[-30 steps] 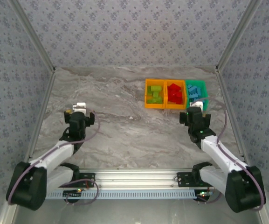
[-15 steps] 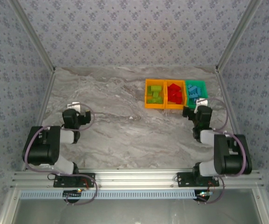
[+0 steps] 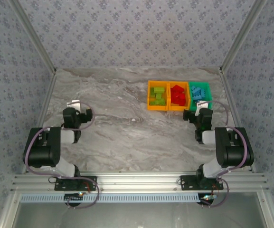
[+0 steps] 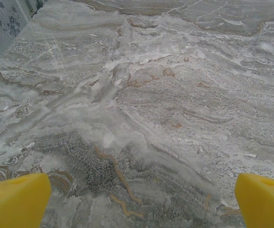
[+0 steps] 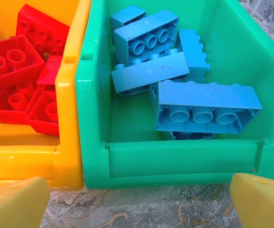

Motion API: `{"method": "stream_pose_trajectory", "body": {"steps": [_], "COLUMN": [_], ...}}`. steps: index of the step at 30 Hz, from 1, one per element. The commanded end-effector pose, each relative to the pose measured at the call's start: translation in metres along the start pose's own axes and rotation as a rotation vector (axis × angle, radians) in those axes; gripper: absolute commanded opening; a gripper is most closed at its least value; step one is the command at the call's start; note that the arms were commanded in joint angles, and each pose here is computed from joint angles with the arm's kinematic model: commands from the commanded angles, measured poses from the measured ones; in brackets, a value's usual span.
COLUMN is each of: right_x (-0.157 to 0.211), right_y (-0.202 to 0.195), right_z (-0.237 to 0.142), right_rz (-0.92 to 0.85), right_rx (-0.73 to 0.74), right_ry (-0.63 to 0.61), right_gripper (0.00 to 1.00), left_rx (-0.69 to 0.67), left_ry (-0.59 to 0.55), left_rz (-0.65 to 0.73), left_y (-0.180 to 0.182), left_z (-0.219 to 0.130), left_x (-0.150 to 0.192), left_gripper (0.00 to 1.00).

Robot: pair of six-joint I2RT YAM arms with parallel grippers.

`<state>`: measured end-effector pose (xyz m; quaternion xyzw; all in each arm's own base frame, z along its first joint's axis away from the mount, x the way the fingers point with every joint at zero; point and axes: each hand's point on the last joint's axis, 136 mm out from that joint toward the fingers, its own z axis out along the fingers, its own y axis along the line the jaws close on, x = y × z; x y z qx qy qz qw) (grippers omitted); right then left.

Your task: Sort the legos into containers by color

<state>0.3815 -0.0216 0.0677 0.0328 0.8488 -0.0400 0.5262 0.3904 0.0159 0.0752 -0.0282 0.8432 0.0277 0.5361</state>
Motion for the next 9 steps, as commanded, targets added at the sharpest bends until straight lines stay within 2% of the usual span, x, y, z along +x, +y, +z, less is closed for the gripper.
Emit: {"method": "stream_pose_trajectory", "body": {"steps": [1, 9], "right_x": [-0.0179, -0.0179], "right_y": [0.0003, 0.0064], "right_z": [0.0010, 0.0007], "right_rz": [-0.015, -0.020], "right_rx": [-0.008, -0.057], "right_ry": [-0.048, -0.052], "right_gripper": [1.00, 1.00], "left_rx": [0.014, 0.013], "left_ry": [-0.045, -0.045], "left_rz": [-0.018, -0.018], "left_y": [-0.0015, -0.0014], "left_z": [0.0005, 0.0005], "left_x": [-0.0153, -0.0153], "left_gripper": [0.99, 0.99]}}
